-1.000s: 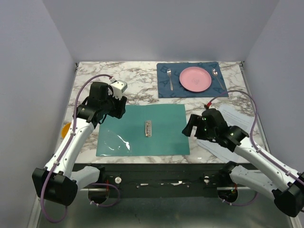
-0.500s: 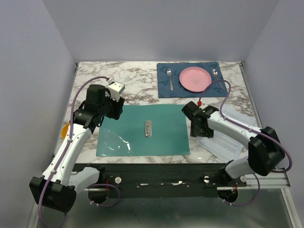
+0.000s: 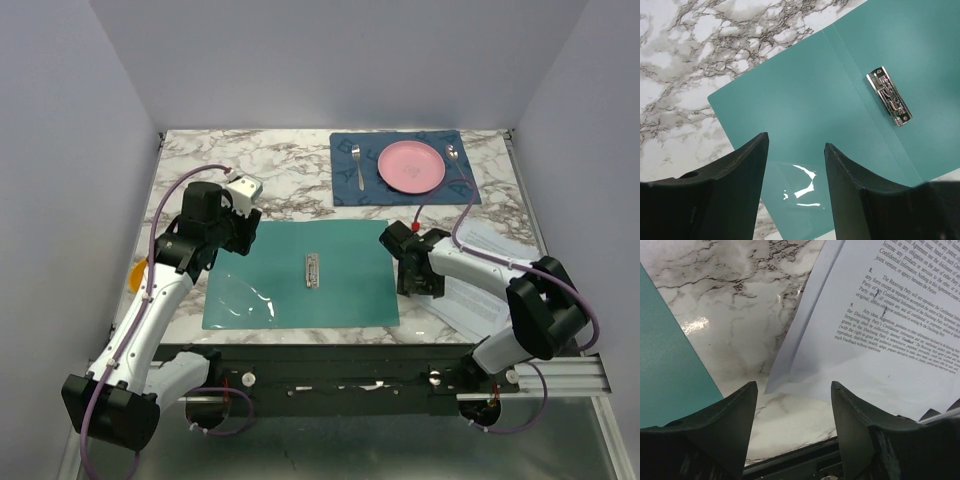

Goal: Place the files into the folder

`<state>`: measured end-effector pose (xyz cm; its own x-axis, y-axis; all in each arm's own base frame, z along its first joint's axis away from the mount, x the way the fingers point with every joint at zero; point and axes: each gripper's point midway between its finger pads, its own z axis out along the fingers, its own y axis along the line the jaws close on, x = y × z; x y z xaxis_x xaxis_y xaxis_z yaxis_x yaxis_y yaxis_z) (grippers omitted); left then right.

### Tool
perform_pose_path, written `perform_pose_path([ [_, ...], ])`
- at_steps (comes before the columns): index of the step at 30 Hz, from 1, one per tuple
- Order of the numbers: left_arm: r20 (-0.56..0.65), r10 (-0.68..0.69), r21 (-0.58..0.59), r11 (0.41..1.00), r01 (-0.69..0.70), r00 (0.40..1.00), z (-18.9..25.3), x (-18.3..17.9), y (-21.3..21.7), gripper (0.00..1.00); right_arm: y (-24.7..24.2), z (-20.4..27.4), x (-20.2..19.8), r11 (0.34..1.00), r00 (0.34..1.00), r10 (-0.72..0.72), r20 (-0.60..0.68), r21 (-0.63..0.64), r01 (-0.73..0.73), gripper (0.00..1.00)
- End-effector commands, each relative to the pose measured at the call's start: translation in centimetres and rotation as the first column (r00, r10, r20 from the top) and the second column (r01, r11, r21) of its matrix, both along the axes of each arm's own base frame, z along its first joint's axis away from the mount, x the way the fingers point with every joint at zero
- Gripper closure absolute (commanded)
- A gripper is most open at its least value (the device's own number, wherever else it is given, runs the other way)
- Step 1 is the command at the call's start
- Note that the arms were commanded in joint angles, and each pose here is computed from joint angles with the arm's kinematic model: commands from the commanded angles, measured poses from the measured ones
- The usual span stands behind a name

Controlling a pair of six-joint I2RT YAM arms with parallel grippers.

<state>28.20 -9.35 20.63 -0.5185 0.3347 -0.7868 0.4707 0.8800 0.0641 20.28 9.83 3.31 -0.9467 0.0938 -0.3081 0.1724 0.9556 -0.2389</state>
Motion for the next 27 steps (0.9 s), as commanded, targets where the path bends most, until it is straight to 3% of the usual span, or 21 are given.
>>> perform_pose_path([
  [1,0.029,0.006,0.015,1.000,-0.006,1.000,0.2,0.1,0.3,0.38,0.6,-1.2,0.4,1.000,1.000,-0.008,0.005,0.012,0.008,0.31],
  [10,0.027,0.018,0.027,0.999,-0.018,0.999,-0.3,0.0,0.6,0.38,-0.3,-2.0,0.0,0.999,1.000,-0.031,0.003,-0.030,0.031,0.36],
  [27,0.034,0.030,0.041,0.999,-0.032,0.999,-0.7,-0.2,1.1,0.39,-0.5,-1.8,0.0,0.998,0.999,-0.046,0.019,-0.030,0.046,0.64],
])
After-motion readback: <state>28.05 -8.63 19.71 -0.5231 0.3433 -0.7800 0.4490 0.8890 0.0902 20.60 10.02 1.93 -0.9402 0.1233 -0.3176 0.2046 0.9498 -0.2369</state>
